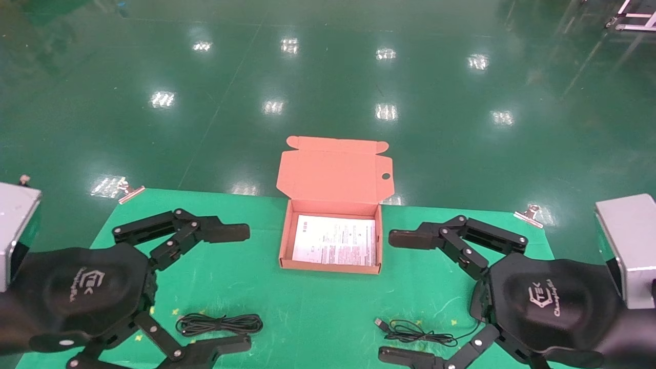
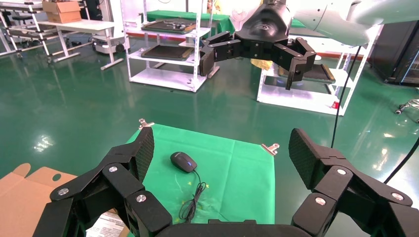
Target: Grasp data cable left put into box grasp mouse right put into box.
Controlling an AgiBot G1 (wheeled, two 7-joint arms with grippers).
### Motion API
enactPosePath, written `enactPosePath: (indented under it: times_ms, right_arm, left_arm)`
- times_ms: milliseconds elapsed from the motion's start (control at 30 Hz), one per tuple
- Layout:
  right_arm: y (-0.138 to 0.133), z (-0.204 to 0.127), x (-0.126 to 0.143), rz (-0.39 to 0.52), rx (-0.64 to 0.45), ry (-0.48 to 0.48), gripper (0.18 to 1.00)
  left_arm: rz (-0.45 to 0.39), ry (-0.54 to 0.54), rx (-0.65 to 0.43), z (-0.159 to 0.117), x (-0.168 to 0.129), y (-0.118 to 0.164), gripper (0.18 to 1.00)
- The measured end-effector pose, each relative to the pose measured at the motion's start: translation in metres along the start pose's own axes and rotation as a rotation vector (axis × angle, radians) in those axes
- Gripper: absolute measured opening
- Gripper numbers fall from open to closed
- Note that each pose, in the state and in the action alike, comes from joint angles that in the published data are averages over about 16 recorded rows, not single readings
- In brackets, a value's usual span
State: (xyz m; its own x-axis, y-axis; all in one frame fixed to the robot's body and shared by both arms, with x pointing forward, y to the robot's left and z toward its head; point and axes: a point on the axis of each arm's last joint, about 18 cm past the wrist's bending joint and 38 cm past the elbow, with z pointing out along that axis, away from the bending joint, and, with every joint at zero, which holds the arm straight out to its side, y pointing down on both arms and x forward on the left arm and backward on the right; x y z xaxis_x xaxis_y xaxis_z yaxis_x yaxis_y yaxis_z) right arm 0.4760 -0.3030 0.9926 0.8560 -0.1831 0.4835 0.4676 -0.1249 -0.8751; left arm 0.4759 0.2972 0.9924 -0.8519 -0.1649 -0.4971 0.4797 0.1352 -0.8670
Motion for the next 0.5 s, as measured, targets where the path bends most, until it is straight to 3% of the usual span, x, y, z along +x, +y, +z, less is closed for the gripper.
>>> enactPosePath:
  times_ms: [300, 500]
  right_arm:
    - [0.001, -0.004, 0.004, -0.058, -0.089, 0.015, 1.001]
    - [0.007, -0.006, 0.010, -0.169, -0.248, 0.003, 1.001]
  left_arm:
    - [0.050, 0.029, -0.096, 0.010, -0.004, 0.004, 1.001]
    - [0.088, 0.049, -0.220, 0.019, -0.011, 0.012, 1.001]
